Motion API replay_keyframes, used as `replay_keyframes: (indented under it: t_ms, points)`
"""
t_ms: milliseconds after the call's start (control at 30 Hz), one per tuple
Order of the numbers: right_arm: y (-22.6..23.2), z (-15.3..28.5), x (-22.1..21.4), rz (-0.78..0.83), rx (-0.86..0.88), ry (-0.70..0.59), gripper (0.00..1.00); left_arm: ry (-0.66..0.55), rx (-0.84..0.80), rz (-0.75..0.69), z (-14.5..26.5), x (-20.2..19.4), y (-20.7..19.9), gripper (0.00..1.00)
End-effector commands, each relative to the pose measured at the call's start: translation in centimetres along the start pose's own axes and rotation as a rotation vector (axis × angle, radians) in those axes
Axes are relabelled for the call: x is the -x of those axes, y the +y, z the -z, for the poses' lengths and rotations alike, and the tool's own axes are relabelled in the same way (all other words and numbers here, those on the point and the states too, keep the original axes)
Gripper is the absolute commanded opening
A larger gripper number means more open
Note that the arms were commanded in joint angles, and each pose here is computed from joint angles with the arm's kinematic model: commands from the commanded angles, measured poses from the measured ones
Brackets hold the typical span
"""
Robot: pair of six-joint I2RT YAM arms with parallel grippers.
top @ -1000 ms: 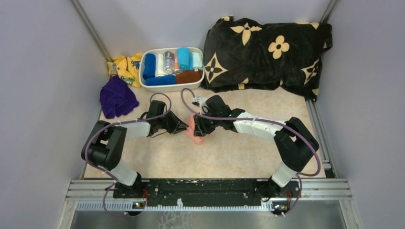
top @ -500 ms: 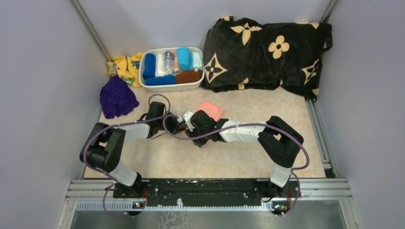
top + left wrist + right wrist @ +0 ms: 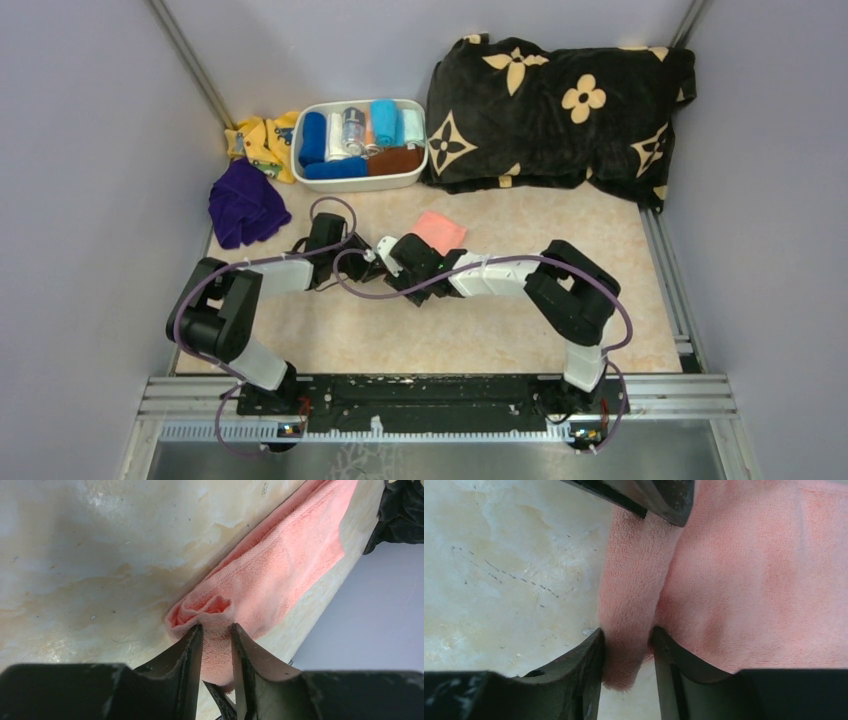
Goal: Roll the towels
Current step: Roll the towel at the center of the board.
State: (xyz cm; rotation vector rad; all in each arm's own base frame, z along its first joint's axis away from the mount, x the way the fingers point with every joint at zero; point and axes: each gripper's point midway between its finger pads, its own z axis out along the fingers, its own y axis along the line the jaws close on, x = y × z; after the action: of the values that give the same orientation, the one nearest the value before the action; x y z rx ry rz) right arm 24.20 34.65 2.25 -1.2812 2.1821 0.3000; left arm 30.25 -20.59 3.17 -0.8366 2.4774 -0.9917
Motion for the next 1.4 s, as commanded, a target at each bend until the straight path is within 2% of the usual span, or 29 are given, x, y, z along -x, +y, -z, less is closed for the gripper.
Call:
replay_keyframes:
  t_ms: [0,100,167,333,433,600,700,833,1033,1167,1267,1367]
  points:
    - [0.5,-1.5,-2.1,0.057,-0.013,0.088,0.37,-0.009,0.134,-0.008,0.0,-0.3,3.6,0.37]
    - [1.6,-1.7,-2.2,0.022,0.05,0.098,0.2,-0.02,0.13,-0.03,0.5,0.0,3.2,0.45]
    - [3.2,-1.1,-1.3,-0.028,0.179,0.074,0.11,-0.039,0.128,-0.047,1.2,0.3,2.9,0.53]
    - [5.3,1.5,2.1,-0.275,0.537,-0.046,0.02,-0.088,0.118,-0.049,4.0,0.9,3.2,0.66]
    - [4.6,2.3,3.6,-0.405,0.668,-0.121,0.0,-0.079,0.111,-0.032,5.4,0.2,3.9,0.69]
    - [4.1,2.4,3.7,-0.588,0.816,-0.119,0.0,-0.081,0.07,-0.011,7.1,-1.0,4.1,0.71]
    - [4.1,2.0,3.0,-0.639,0.852,-0.096,0.0,-0.082,-0.014,0.0,7.0,-1.2,3.0,0.72]
    - [4.4,1.2,1.9,-0.676,0.871,-0.048,0.0,-0.026,-0.076,0.009,6.1,-1.9,2.1,0.72]
    - [4.5,0.4,1.1,-0.7,0.862,-0.007,0.0,0.008,-0.067,0.014,4.3,-2.0,2.6,0.68]
    - [4.2,0.4,0.7,-0.694,0.823,0.001,0.04,0.022,-0.037,0.013,3.2,-2.4,3.5,0.56]
    - [3.8,1.0,0.7,-0.662,0.777,-0.008,0.12,0.032,-0.016,0.009,2.6,-2.7,4.1,0.44]
    - [3.0,1.7,0.9,-0.6,0.66,-0.022,0.24,0.028,0.025,-0.01,2.3,-2.9,4.7,0.34]
